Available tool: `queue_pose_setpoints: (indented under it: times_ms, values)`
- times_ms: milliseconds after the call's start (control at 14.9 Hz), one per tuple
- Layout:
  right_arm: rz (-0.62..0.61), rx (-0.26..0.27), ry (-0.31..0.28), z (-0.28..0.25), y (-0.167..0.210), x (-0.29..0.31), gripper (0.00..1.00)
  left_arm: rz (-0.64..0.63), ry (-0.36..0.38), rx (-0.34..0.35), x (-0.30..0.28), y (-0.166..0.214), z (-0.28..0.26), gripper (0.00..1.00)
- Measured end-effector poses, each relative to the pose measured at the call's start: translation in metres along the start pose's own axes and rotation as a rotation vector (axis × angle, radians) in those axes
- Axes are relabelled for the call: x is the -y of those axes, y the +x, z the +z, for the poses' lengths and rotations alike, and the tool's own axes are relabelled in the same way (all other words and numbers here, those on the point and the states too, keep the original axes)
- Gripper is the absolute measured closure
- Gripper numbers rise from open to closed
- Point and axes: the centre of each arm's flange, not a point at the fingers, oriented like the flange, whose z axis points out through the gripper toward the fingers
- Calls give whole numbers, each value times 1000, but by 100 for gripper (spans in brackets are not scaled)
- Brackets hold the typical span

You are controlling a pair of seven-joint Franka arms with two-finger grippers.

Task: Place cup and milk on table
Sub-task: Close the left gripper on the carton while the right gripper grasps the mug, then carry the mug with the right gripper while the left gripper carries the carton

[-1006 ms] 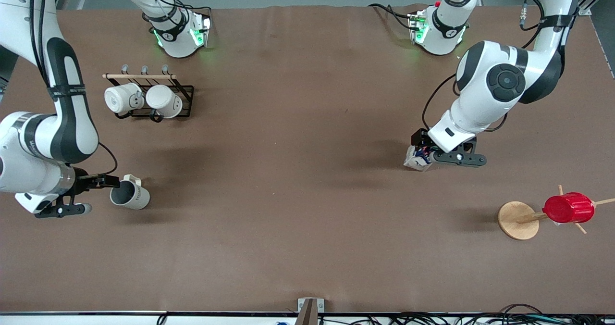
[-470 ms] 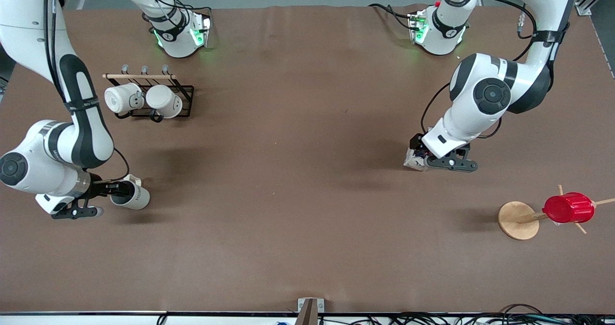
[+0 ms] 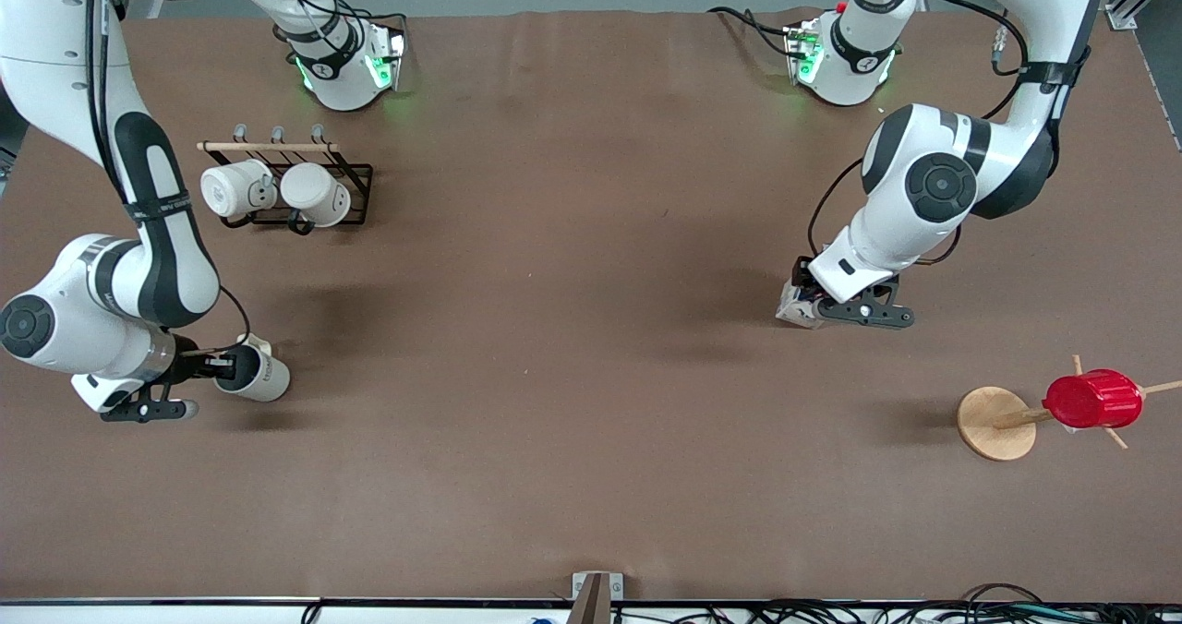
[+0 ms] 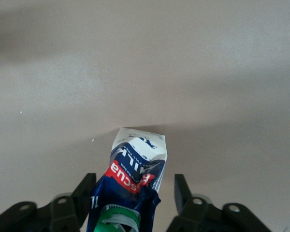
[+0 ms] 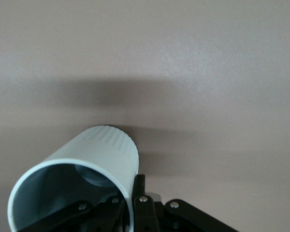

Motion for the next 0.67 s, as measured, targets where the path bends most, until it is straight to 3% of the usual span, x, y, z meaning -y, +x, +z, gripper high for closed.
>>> queue_pose_setpoints:
  times_ms: [268,470,671]
  values:
    - [-34,33,35,-31,7,35,96,0,-1,-4,0,0,0,68]
    - [38,31,77,-68,10,115,96,-1,-2,-12,0,2,-2,78]
    - [138,52,113,-89,-2,228,96,-5,-7,-44,1,10,-15,81]
